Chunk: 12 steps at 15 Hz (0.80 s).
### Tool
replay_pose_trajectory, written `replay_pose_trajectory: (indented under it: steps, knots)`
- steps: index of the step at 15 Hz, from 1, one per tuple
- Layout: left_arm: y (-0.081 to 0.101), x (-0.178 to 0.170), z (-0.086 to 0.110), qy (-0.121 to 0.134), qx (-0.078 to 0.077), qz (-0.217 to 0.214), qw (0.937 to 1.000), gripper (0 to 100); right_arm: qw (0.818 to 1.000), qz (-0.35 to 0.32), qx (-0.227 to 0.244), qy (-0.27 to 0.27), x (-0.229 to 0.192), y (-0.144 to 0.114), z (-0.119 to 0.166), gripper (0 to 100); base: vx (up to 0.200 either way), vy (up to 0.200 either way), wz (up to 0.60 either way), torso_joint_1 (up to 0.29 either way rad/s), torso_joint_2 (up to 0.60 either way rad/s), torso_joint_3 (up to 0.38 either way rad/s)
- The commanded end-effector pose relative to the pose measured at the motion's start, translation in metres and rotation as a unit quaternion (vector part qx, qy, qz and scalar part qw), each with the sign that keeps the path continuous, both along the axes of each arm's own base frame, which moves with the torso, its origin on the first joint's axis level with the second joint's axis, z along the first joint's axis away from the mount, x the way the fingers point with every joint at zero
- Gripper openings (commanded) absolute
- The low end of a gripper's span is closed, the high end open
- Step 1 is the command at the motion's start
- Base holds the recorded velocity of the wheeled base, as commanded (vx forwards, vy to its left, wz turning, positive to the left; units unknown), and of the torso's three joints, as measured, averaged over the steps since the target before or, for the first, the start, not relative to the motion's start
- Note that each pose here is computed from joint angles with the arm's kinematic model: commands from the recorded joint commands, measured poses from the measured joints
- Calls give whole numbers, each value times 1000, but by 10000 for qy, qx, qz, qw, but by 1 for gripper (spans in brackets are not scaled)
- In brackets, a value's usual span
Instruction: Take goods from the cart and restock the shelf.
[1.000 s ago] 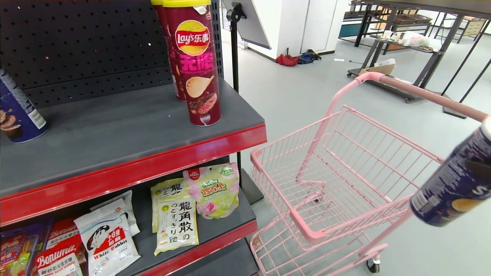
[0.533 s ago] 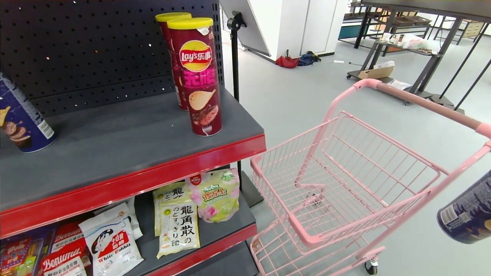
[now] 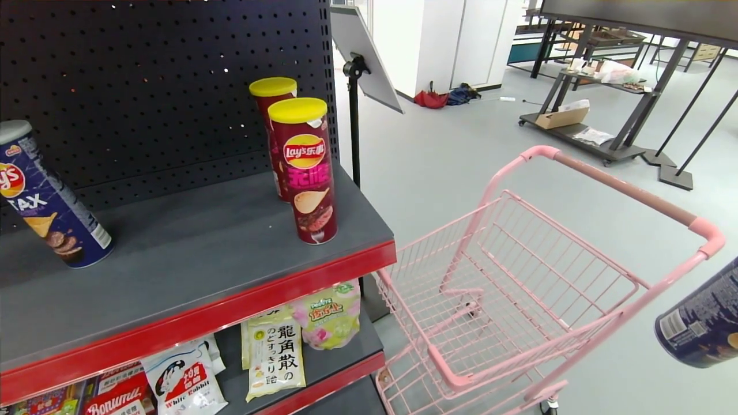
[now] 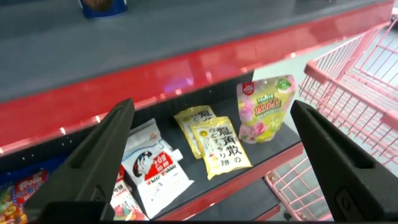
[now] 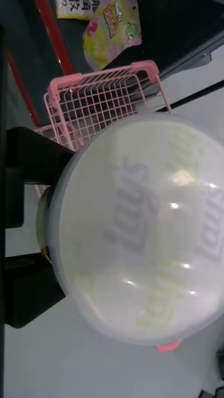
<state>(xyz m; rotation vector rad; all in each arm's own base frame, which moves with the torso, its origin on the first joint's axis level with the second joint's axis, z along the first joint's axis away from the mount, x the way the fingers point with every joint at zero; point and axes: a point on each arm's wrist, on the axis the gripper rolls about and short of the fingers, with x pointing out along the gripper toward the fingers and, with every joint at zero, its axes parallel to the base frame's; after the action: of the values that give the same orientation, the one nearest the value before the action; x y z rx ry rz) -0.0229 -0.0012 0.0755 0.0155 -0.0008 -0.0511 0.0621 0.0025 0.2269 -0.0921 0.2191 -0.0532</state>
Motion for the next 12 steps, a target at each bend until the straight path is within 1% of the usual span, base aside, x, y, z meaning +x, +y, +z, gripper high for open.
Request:
replay_pose_trajectory:
  steps: [1, 7, 9, 12]
  knots:
    - [0, 0, 0, 2, -1, 2, 10000, 100, 10000, 5, -12, 48, 2, 0, -1, 0, 0, 0, 0, 232, -564, -344]
    - [0, 0, 0, 2, -1, 2, 10000, 100, 9999, 3, -77, 90, 4, 0, -1, 0, 0, 0, 0, 170, -404, -243]
    - [0, 0, 0, 2, -1, 2, 10000, 100, 9998, 5, -155, 111, 2, 0, -4, 0, 0, 0, 0, 90, -212, -129]
    - [0, 0, 0, 2, -1, 2, 10000, 100, 9997, 9, -172, 142, 0, 0, -8, 0, 0, 0, 600, 17, -15, -17]
